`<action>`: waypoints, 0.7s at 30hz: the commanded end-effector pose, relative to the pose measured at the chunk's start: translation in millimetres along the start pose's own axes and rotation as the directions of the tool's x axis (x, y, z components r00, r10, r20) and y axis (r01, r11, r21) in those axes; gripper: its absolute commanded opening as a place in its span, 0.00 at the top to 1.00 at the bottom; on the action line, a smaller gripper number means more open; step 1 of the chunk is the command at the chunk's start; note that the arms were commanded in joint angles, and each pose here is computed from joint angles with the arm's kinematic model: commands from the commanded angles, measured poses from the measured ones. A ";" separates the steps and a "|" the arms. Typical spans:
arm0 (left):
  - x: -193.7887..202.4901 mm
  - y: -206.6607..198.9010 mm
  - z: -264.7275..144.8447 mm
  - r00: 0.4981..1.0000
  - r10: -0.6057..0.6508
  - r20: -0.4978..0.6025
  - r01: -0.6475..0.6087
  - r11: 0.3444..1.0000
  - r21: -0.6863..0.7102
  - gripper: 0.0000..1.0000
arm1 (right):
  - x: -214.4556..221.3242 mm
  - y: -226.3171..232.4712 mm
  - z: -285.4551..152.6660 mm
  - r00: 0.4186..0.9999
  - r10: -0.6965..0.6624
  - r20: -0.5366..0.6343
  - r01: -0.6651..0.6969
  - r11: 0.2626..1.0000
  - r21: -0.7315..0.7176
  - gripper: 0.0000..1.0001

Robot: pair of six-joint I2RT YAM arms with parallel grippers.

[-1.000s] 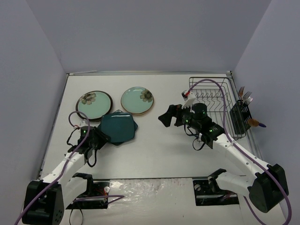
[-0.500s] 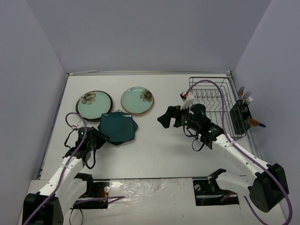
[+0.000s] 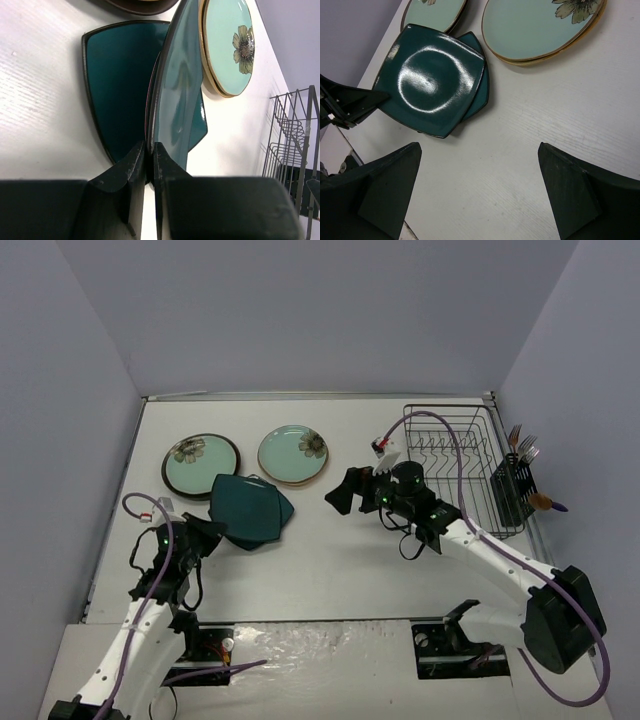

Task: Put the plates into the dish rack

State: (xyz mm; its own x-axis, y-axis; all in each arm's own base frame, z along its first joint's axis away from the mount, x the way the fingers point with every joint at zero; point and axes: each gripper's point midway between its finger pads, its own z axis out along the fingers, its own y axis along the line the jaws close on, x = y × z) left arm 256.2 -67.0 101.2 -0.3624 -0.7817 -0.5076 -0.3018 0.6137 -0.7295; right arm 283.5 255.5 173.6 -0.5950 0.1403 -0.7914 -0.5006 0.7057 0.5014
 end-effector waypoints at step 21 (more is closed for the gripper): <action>-73.4 -130.9 -66.9 0.950 -0.280 0.141 0.165 0.829 0.534 1.00 | -27.6 65.6 74.7 0.990 0.141 -0.014 -0.136 0.925 -0.354 0.00</action>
State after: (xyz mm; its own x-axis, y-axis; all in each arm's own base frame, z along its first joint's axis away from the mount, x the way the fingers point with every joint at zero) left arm 256.2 -74.1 139.5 -0.2629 -0.8710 -0.4151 -0.2041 0.4707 -0.8584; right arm 304.3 325.2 147.1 -0.7401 0.1772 -0.6487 -0.4841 0.5291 0.6969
